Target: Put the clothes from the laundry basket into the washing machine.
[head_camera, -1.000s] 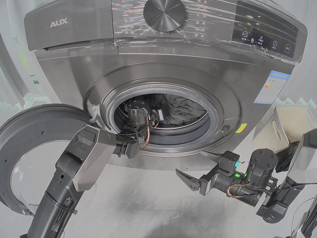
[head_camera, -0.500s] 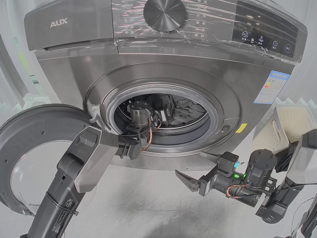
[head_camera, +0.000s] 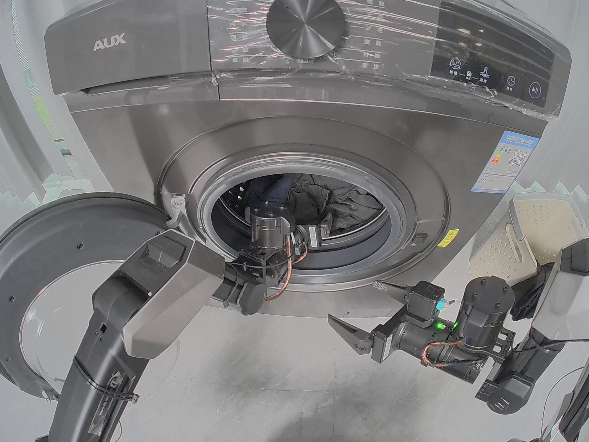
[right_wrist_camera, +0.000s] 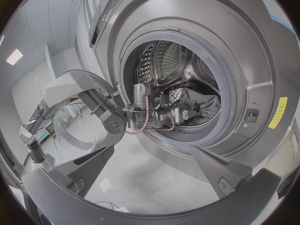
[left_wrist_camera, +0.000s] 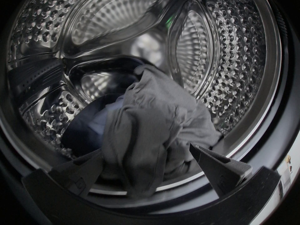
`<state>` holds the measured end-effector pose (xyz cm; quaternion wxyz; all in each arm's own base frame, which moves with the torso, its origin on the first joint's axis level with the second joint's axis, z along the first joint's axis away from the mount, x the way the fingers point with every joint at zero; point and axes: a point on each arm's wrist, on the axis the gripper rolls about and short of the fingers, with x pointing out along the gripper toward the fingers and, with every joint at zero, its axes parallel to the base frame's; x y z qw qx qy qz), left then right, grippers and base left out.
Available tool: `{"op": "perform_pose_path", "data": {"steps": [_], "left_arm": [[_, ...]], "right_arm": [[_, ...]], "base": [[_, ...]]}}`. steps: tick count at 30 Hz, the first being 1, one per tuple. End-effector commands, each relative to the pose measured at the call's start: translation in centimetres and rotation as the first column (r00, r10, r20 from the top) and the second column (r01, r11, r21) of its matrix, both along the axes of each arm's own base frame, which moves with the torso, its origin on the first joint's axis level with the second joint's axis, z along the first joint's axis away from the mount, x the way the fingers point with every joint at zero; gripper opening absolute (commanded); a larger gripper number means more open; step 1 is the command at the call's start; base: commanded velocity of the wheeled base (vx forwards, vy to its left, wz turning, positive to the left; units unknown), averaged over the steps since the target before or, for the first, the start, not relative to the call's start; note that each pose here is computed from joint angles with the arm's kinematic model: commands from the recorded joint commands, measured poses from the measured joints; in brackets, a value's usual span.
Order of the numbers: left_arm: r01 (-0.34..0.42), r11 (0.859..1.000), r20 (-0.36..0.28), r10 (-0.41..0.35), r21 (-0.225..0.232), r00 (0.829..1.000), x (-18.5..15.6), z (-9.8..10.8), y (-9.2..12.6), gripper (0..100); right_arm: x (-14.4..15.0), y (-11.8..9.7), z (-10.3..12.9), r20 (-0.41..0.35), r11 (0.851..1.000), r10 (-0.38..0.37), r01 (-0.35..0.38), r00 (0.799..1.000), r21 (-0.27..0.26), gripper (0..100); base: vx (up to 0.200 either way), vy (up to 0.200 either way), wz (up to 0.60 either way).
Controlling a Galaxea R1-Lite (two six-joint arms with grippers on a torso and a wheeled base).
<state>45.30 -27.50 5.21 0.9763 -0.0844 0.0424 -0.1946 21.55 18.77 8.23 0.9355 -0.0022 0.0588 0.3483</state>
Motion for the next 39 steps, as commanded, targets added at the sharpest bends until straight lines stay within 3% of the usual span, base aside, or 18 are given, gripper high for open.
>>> {"op": "perform_pose_path", "data": {"steps": [1, 6, 11, 13, 14, 17, 23, 24, 28, 32, 36, 39], "left_arm": [[0.063, 0.997, -0.005, -0.063, 0.047, 0.998, -4.5, 1.3, -0.1, 100], [0.099, 0.993, -0.029, -0.098, 0.065, 0.995, -7.2, 0.8, -0.3, 100], [0.156, 0.986, -0.02, -0.155, 0.054, 0.988, -11.9, 1.6, 0.1, 100], [0.156, 0.986, -0.02, -0.155, 0.054, 0.988, -11.9, 1.6, 0.1, 100], [0.162, 0.986, -0.01, -0.161, 0.048, 0.987, -14.2, 2.8, 1.7, 100], [0.175, 0.984, -0.009, -0.174, 0.033, 0.985, -17.0, 3.9, 3.5, 100], [0.172, 0.985, 0.019, -0.172, 0.01, 0.985, -21.3, 4.8, 7.2, 100], [0.17, 0.985, 0.02, -0.17, 0.001, 0.985, -23.2, 4.8, 8.9, 100], [0.18, 0.984, -0.032, -0.179, 0.022, 0.983, -26.0, 4.6, 11.2, 100], [0.184, 0.983, -0.031, -0.183, 0.017, 0.983, -27.5, 5.2, 12.4, 100], [0.18, 0.983, 0.02, -0.18, -0.023, 0.983, -28.6, 6.8, 13.5, 100], [0.178, 0.984, 0.034, -0.177, -0.017, 0.984, -29.3, 7.1, 14.0, 100]], "right_arm": [[0.0, -0.2, 0.2, 0.006, 1.0, -0.005, 0.005, 1.0, 0.005, 100], [0.0, -0.2, 0.2, 0.005, 1.0, -0.006, 0.006, 1.0, 0.004, 100], [-0.2, -0.7, 0.5, 0.01, 1.0, -0.016, 0.015, 1.0, 0.01, 100], [-0.2, -0.7, 0.5, 0.01, 1.0, -0.016, 0.015, 1.0, 0.01, 100], [-0.2, -1.5, 1.0, 0.018, 0.999, -0.039, 0.038, 0.999, 0.017, 100], [-0.2, -2.7, 2.1, 0.043, 0.997, -0.071, 0.07, 0.997, 0.037, 100], [-0.5, -4.0, 3.2, 0.068, 0.993, -0.106, 0.102, 0.992, 0.059, 100], [-0.6, -4.6, 3.3, 0.068, 0.991, -0.121, 0.117, 0.99, 0.059, 100], [-1.5, -5.1, 2.7, 0.038, 0.992, -0.121, 0.119, 0.992, 0.04, 100], [-2.7, -5.7, 2.6, 0.007, 0.99, -0.133, 0.132, 0.991, 0.04, 100], [-3.8, -7.0, 3.3, 0.008, 0.977, -0.201, 0.2, 0.98, 0.07, 100], [-5.2, -8.0, 3.5, 0.012, 0.976, -0.205, 0.204, 0.979, 0.071, 100]], "base": [[0.0, 0.0, 0.0], [0.0, 0.0, 0.0], [0.0, 0.0, 0.0], [0.0, 0.0, 0.0], [0.0, 0.0, 0.0], [0.0, 0.0, 0.0], [0.0, 0.0, 0.0], [0.0, 0.0, 0.0], [0.0, 0.0, 0.0], [0.0, 0.0, 0.0], [0.0, 0.0, 0.0], [0.0, 0.0, 0.0]]}}
